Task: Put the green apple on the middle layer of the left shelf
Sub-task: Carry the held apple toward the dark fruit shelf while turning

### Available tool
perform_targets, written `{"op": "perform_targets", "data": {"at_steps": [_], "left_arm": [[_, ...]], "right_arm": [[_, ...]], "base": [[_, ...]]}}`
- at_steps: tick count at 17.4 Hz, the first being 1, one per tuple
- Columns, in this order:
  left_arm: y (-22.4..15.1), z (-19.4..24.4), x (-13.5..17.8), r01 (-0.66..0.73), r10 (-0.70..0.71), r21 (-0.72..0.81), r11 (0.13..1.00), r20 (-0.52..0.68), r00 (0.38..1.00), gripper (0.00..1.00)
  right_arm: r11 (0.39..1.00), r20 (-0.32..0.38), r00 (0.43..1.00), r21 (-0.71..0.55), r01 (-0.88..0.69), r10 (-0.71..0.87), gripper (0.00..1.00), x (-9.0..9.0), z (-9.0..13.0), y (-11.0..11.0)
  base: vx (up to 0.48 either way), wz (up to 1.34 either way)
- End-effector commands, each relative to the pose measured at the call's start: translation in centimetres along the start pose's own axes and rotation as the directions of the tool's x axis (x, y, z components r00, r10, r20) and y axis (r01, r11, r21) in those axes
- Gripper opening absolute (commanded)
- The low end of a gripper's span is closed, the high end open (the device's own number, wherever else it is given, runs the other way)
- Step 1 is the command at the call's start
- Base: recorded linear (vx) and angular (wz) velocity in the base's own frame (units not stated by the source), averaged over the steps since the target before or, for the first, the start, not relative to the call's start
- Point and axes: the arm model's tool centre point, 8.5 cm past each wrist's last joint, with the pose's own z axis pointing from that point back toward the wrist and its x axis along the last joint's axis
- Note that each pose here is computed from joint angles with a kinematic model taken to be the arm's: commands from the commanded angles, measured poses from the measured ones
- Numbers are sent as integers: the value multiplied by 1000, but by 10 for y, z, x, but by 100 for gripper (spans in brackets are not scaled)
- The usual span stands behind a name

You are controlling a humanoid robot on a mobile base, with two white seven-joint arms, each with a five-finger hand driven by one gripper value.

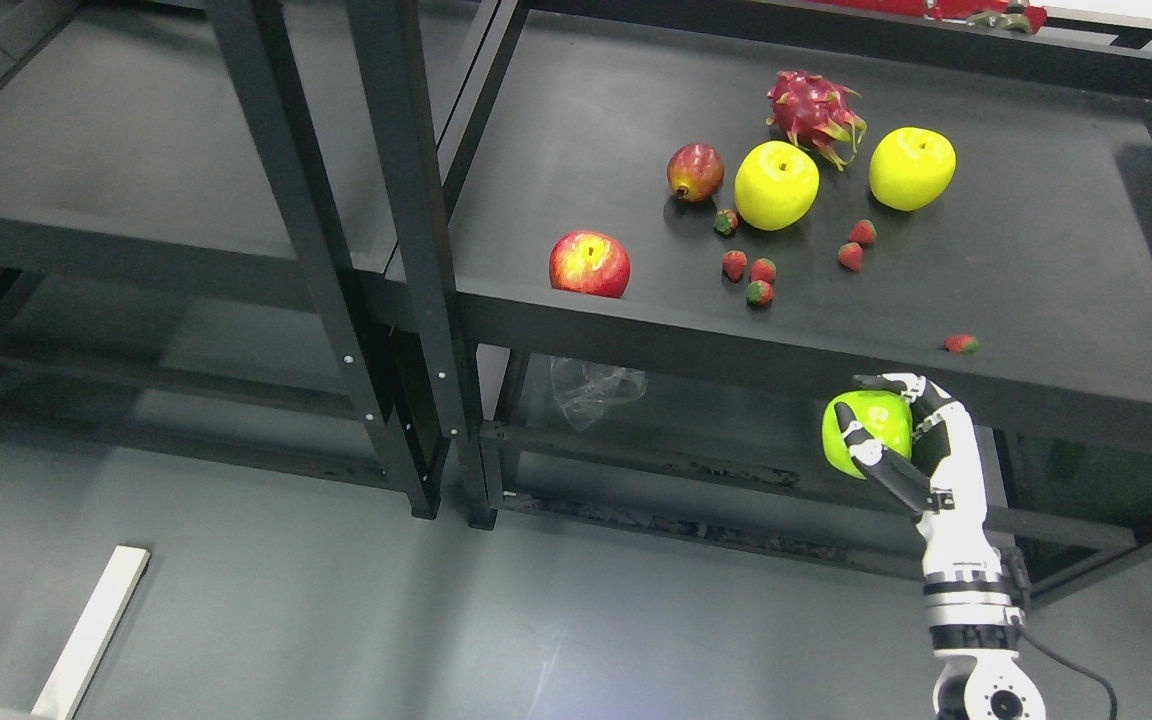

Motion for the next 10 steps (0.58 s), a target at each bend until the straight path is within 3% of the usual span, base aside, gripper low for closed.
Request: {"op": "perform_targets", "data": {"at_steps": [1, 10], "left_arm": [[11, 2, 14, 5, -5, 16, 1000, 22, 1000, 100], [11, 2, 14, 3, -4, 16, 1000, 23, 1000, 100]], "right_arm": [[1000, 2, 1000, -6, 16, -16, 0, 0, 0, -2], [1000, -15, 1000, -6, 17, -17, 0, -1, -1, -2]], "base": [[217, -152], [263, 31]]}}
